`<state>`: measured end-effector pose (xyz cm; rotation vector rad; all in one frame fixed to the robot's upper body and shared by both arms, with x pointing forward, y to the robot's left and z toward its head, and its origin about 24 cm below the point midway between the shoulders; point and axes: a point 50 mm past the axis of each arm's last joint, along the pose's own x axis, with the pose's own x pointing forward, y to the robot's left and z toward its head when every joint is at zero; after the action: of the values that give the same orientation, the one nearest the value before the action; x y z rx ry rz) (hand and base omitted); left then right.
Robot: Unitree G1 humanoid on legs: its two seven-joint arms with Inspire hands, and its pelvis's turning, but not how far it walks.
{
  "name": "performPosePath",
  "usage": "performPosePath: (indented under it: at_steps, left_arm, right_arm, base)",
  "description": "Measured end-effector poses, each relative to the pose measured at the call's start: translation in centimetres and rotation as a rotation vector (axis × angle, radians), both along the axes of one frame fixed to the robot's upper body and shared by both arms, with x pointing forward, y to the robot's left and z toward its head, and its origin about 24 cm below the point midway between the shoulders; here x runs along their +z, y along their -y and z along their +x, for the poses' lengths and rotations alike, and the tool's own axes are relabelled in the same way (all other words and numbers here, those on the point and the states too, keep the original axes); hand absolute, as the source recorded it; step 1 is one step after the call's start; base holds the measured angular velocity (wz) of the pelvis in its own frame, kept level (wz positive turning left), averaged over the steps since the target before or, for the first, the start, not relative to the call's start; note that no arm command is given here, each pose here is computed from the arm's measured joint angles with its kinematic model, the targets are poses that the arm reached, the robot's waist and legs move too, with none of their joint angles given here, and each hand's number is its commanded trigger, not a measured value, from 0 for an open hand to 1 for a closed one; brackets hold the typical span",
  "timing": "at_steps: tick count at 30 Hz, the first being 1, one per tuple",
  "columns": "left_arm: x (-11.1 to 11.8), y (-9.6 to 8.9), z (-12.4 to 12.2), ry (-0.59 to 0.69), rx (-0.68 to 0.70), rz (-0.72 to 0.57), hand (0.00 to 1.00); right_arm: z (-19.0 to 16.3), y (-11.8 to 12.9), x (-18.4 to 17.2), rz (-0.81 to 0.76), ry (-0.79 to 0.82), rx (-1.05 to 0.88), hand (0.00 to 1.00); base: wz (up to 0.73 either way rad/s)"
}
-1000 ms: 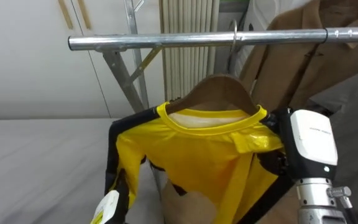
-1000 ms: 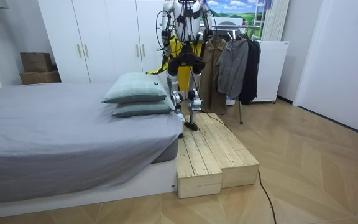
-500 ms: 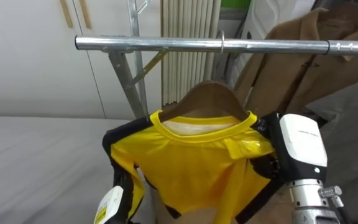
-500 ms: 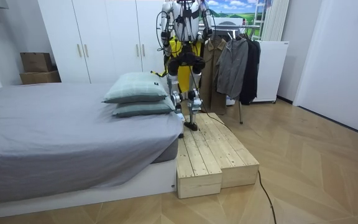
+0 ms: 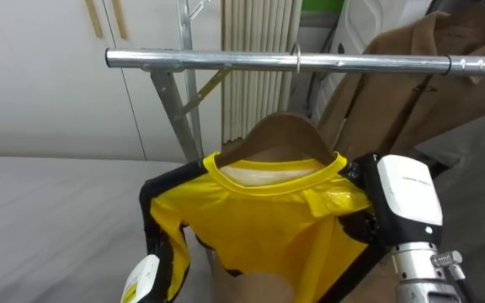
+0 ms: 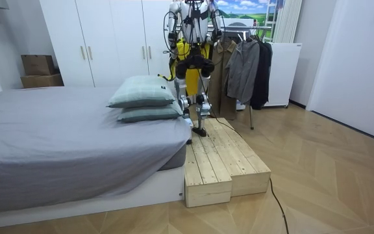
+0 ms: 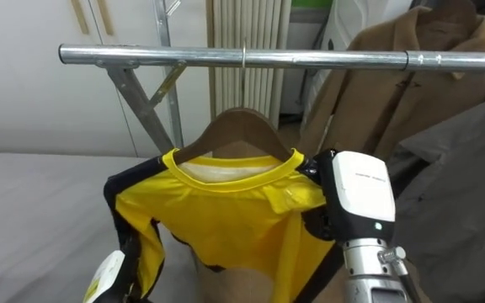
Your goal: Hang clothes
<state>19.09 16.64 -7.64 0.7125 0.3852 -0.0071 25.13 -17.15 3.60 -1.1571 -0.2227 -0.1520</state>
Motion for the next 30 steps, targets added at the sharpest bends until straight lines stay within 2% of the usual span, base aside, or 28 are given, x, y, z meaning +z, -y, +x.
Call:
performPosePath:
  at_steps: [10,20,30]
  left_arm:
    - [0.0,-0.2,0.0,-0.001,0.006,-0.001,0.00]
    - [0.2,-0.8,0.2,0.004,0.013,-0.005,0.00]
    - [-0.4,-1.1,-0.1,-0.031,0.010,0.005,0.00]
  right_arm:
    - [0.3,1.9,0.9,-0.025,0.050,-0.063,1.00]
    - [2.3,2.2,4.7,-0.072,0.277,-0.051,1.00]
    - [2.3,2.2,4.8,-0.075,0.282,-0.044,1.00]
  base:
    - [0.03]
    - [0.00]
    - [0.05]
